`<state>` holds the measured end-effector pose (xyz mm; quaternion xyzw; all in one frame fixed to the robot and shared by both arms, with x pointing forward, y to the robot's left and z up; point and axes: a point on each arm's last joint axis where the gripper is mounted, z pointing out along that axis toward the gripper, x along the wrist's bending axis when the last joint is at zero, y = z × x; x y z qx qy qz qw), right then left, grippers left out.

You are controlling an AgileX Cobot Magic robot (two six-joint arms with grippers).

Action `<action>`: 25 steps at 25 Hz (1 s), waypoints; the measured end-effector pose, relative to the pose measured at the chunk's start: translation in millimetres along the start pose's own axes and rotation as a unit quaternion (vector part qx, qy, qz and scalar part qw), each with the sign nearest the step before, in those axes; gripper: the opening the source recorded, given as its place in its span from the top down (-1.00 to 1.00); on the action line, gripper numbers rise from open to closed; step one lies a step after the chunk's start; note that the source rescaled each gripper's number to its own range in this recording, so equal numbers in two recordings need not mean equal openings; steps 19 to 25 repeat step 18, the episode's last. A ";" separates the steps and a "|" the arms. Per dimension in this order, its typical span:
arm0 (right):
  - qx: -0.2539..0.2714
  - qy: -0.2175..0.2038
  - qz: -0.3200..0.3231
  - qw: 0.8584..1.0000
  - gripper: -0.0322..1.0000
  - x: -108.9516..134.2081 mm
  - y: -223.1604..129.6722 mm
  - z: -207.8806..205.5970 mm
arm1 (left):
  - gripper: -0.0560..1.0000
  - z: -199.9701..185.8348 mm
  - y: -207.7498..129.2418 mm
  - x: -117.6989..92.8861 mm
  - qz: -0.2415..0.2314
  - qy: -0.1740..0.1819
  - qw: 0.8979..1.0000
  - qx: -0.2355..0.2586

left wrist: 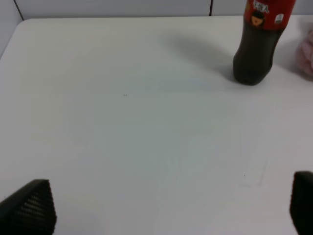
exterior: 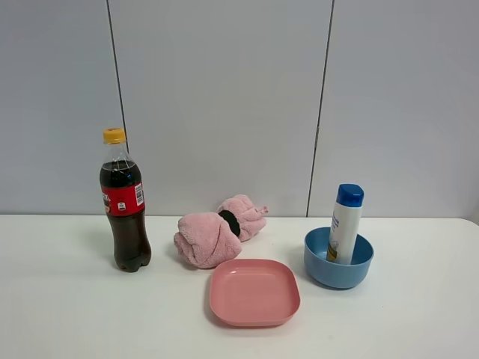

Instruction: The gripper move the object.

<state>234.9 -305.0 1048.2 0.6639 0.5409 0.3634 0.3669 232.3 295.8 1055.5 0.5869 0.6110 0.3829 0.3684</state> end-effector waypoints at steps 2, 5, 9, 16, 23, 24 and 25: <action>0.000 0.000 0.000 1.000 -0.62 0.0 0.0 0.0 | -1.00 0.0 0.0 0.0 0.000 0.000 1.000 0.000; 0.000 0.000 0.000 1.000 -0.62 0.0 0.0 0.0 | -1.00 0.0 0.0 0.0 0.000 0.000 1.000 0.000; 0.000 0.000 0.000 1.000 -0.62 0.0 0.0 0.0 | -1.00 0.0 0.0 0.0 0.000 0.000 1.000 0.000; 0.000 0.000 0.000 1.000 -0.62 0.0 0.0 0.0 | -1.00 0.0 0.0 0.0 0.000 0.000 1.000 0.000; 0.000 0.000 0.000 1.000 -0.62 0.0 0.0 0.0 | -1.00 0.0 0.0 0.0 0.000 0.000 1.000 0.000; 0.000 0.000 0.000 1.000 -0.62 0.0 0.0 0.0 | -1.00 0.0 0.0 0.0 0.000 0.000 1.000 0.000; 0.000 0.000 0.000 1.000 -0.62 0.0 0.0 0.0 | -1.00 0.0 0.0 0.0 0.000 0.000 1.000 0.000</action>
